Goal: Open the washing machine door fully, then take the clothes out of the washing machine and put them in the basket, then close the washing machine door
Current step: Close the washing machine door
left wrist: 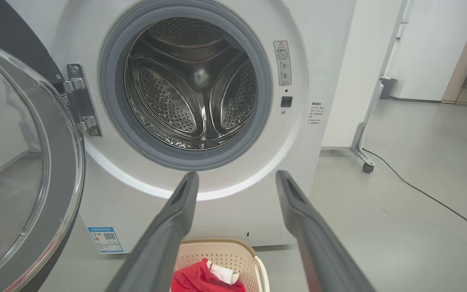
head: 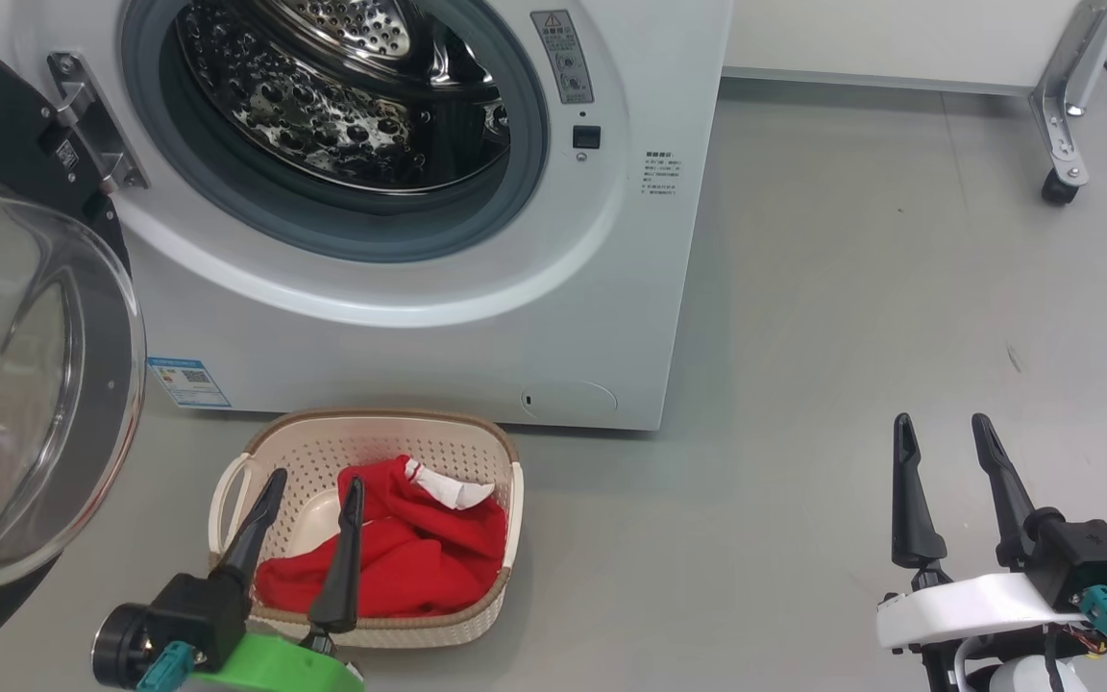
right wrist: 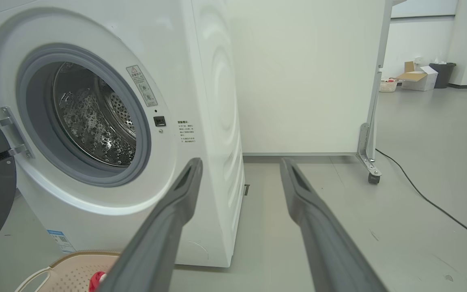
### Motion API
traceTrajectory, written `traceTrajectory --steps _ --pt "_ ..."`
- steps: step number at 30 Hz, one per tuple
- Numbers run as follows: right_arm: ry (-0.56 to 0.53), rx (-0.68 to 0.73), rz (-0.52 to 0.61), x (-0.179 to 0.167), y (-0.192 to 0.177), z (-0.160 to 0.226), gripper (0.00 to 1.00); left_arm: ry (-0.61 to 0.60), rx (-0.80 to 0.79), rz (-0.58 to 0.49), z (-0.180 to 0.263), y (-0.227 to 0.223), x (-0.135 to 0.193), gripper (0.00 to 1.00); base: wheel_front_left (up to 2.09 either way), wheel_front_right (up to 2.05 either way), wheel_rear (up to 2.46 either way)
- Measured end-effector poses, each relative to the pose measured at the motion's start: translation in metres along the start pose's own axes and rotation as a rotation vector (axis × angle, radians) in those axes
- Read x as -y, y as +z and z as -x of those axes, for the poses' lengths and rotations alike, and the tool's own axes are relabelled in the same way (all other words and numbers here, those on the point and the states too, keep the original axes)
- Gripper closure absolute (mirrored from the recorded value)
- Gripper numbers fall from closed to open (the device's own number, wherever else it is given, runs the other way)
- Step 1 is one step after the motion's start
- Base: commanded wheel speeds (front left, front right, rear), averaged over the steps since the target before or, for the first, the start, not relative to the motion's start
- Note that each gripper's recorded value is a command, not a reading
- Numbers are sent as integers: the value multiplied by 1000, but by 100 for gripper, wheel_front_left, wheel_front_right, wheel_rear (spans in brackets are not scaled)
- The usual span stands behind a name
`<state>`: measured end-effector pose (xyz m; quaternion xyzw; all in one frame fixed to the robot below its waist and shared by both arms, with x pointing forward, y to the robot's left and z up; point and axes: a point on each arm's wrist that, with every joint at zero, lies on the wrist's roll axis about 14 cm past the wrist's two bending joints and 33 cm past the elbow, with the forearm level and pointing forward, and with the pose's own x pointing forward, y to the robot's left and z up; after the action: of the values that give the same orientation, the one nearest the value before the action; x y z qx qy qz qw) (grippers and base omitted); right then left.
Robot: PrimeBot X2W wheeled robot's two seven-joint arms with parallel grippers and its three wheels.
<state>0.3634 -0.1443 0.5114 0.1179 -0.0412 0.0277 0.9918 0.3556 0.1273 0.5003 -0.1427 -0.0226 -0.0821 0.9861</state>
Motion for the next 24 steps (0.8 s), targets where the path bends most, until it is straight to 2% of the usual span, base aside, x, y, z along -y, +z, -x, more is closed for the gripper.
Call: traceTrajectory --steps 12,24 --pt "0 -5 -1 0 -2 0 0 -4 0 -22 -1 0 0 0 -118 118 0" --pt "-1 -9 -1 0 -3 0 0 1 5 -26 -1 2 0 0 -70 70 0"
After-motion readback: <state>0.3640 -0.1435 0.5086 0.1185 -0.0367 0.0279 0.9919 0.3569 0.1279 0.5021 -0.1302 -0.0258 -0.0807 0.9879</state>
